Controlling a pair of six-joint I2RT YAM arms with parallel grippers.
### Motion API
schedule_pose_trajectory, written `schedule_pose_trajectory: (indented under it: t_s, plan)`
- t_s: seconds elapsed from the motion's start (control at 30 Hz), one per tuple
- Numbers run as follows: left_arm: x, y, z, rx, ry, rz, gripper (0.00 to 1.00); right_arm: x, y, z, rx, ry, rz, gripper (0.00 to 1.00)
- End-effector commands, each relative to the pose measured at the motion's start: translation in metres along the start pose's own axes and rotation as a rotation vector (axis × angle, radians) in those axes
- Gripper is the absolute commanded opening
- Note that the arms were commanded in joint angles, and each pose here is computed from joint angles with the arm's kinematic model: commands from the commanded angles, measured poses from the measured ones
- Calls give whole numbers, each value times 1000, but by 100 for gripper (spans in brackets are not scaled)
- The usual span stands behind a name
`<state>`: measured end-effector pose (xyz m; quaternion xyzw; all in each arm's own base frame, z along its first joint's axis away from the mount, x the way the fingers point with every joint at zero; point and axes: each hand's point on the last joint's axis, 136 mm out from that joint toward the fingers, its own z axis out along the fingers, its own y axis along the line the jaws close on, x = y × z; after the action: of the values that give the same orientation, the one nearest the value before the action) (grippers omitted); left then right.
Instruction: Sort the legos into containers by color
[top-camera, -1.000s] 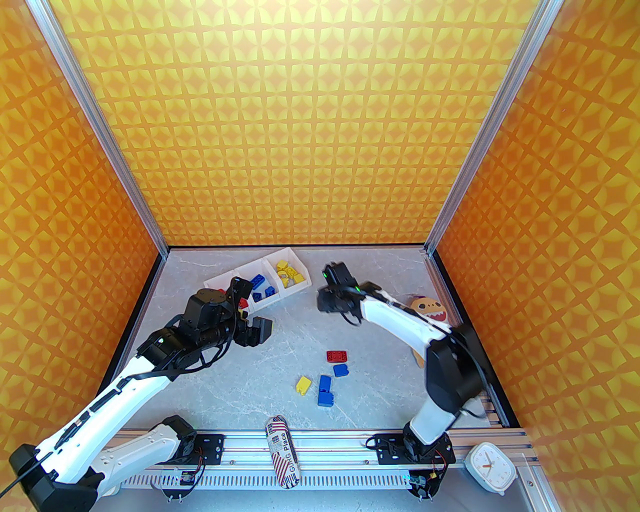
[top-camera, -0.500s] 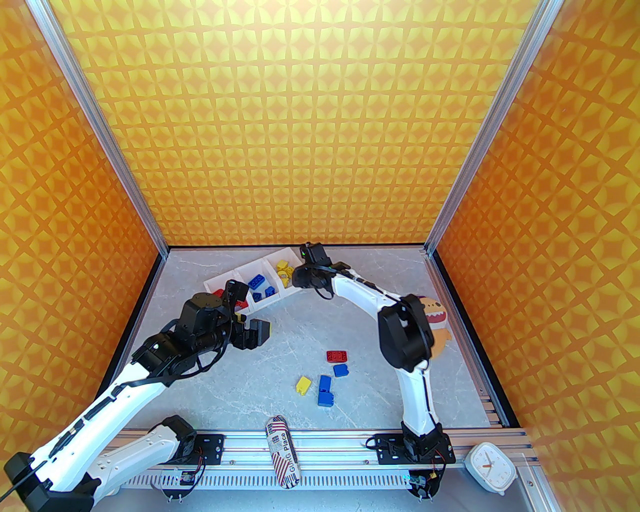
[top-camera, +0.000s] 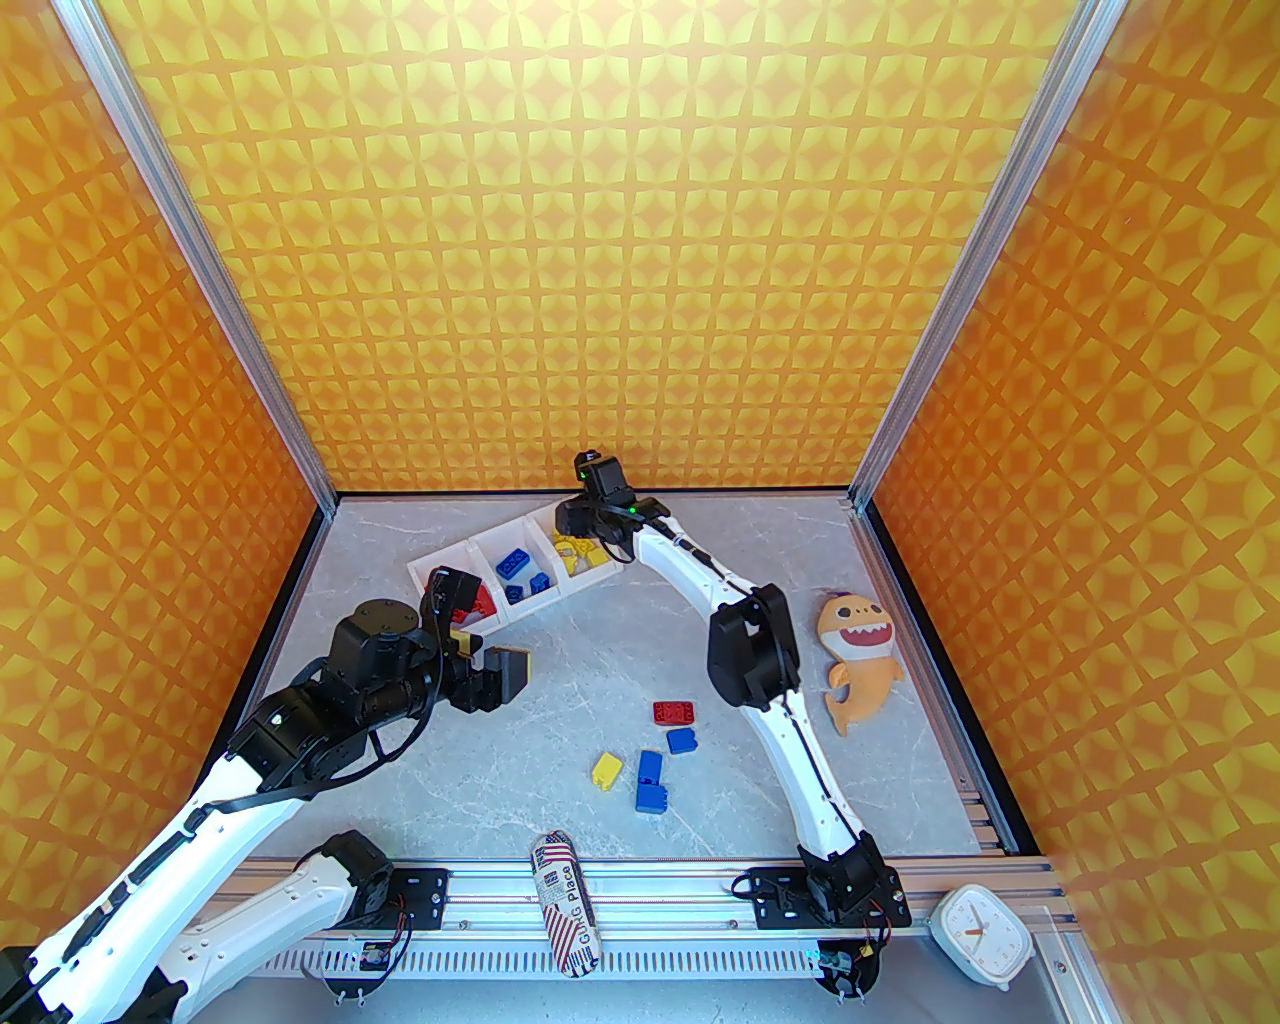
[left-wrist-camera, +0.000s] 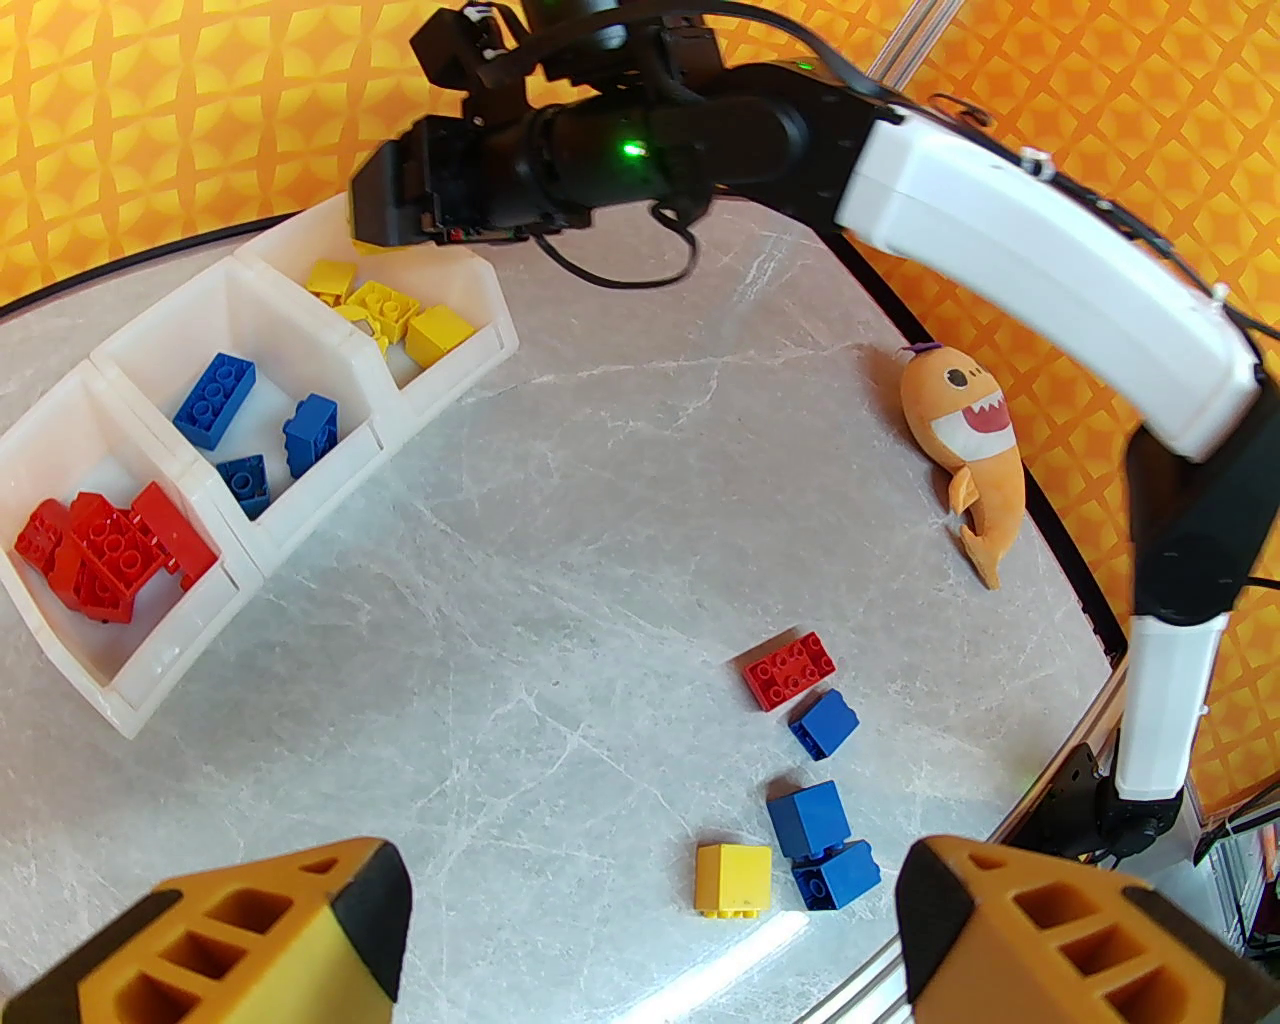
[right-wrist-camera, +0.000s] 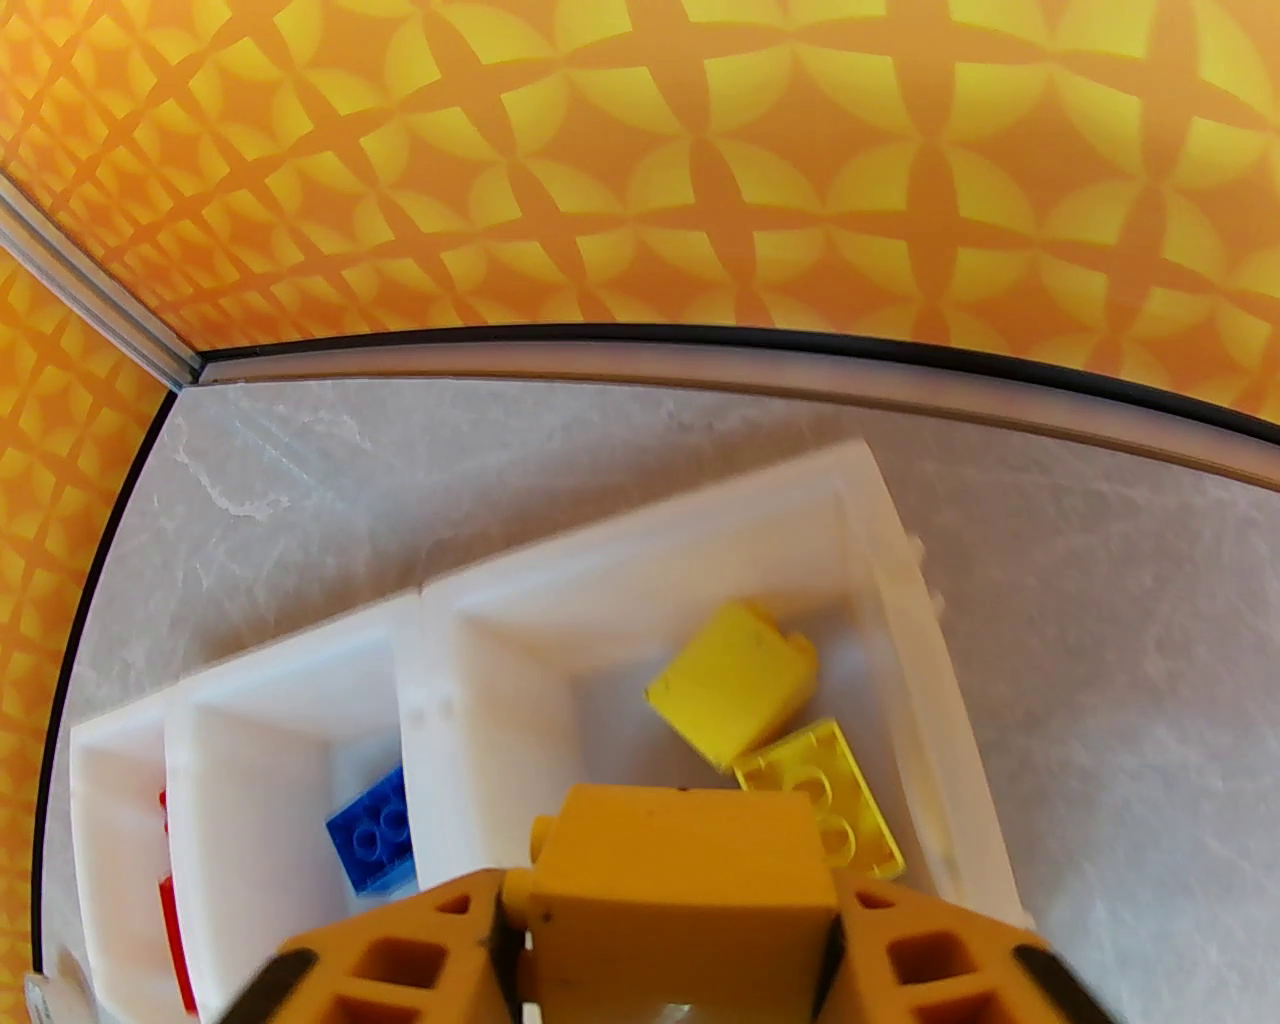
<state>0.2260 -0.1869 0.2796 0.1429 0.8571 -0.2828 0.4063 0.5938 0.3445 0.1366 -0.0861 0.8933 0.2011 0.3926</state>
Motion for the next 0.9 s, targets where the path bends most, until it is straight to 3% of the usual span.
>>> schedule_pose_trajectory:
  t_s: [0.0,0.3,0.53,0.87]
  plan:
    - [9,-1,0,8,35,-13,85,-2,6,0,-36,20,8,55]
    - [11,-1,2,10,37,-7,86,-14,7,-49,-13,-14,-57,61]
    - [14,-1,6,19,39,0,86,5,-4,-107,33,-2,-114,62]
    - [31,-4,26,50,93,-28,86,81,-17,-184,24,58,-161,62]
